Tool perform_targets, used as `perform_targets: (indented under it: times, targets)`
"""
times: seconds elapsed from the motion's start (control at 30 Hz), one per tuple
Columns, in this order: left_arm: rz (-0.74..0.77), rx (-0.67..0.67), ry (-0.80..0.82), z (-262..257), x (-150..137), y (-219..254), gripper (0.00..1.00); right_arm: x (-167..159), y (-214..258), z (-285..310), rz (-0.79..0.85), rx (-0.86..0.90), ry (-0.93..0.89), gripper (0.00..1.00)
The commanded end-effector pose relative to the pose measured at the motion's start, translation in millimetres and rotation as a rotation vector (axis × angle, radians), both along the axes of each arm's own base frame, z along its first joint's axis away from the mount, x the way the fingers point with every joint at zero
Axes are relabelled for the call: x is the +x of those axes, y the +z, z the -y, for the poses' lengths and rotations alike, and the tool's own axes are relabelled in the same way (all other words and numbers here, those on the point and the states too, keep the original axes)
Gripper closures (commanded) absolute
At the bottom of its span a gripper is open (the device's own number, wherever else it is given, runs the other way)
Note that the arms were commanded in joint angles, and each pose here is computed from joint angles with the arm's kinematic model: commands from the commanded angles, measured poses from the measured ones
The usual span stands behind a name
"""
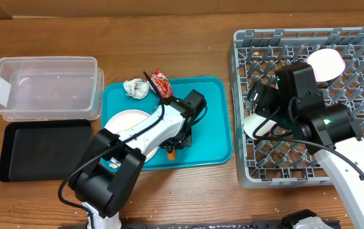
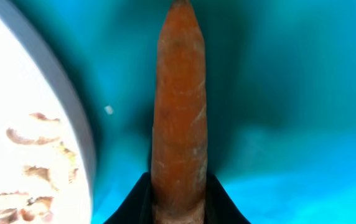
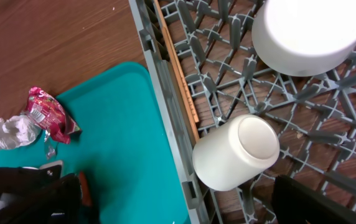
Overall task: Sort waste into correct bins and load items into the dishwasher
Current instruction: 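Carry the carrot with the left gripper onto the black tray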
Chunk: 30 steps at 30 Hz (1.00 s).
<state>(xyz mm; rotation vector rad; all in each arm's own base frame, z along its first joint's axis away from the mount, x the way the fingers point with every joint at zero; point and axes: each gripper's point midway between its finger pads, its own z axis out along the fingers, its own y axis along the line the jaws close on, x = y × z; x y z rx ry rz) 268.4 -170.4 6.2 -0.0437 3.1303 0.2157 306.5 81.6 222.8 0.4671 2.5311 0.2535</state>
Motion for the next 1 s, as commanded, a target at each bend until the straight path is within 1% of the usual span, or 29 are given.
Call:
perform_targets:
  times: [0.0, 0.13, 0.17, 0.23, 0.33, 0.43, 0.63, 0.8, 0.87, 0.97]
  targets:
    - [0.052, -0.051, 0.039, -2.6, 12.5, 28.2, 0.88, -0.2, 7.8, 0.6, 0.024, 0.012, -0.007, 0.00]
    - [0.152, -0.115, 0.091, -14.3, 26.6, 76.7, 0.87, -0.2, 7.9, 0.6, 0.025, 0.013, -0.007, 0.00]
    - [0.191, -0.134, 0.134, -26.3, 29.2, 95.6, 0.87, -0.2, 7.8, 0.6, 0.024, 0.013, -0.007, 0.00]
    - [0.223, -0.134, 0.206, -47.1, 29.1, 112.9, 0.87, -0.2, 7.8, 0.6, 0.024, 0.013, -0.007, 0.00]
    - [0.264, -0.097, 0.347, -93.9, 26.2, 135.0, 0.89, -0.2, 7.9, 0.6, 0.025, 0.013, -0.007, 0.00]
    - [0.288, -0.026, 0.503, -149.1, 19.1, 148.3, 0.92, -0.2, 7.9, 0.6, 0.025, 0.013, -0.007, 0.00]
    - [0.261, 0.067, 0.786, -236.0, -0.6, 145.2, 0.91, -0.2, 7.8, 0.6, 0.024, 0.013, -0.007, 0.00]
    - [0.238, 0.086, 1.007, -289.0, -23.4, 120.3, 0.89, -0.2, 7.9, 0.6, 0.025, 0.013, -0.007, 0.00]
    - [0.234, 0.087, 1.072, -301.9, -31.7, 110.2, 0.81, -0.2, 7.8, 0.6, 0.024, 0.013, -0.007, 0.00]
    - [0.238, 0.052, 1.158, -315.1, -38.9, 96.8, 0.75, -0.2, 7.8, 0.6, 0.024, 0.012, -0.007, 0.00]
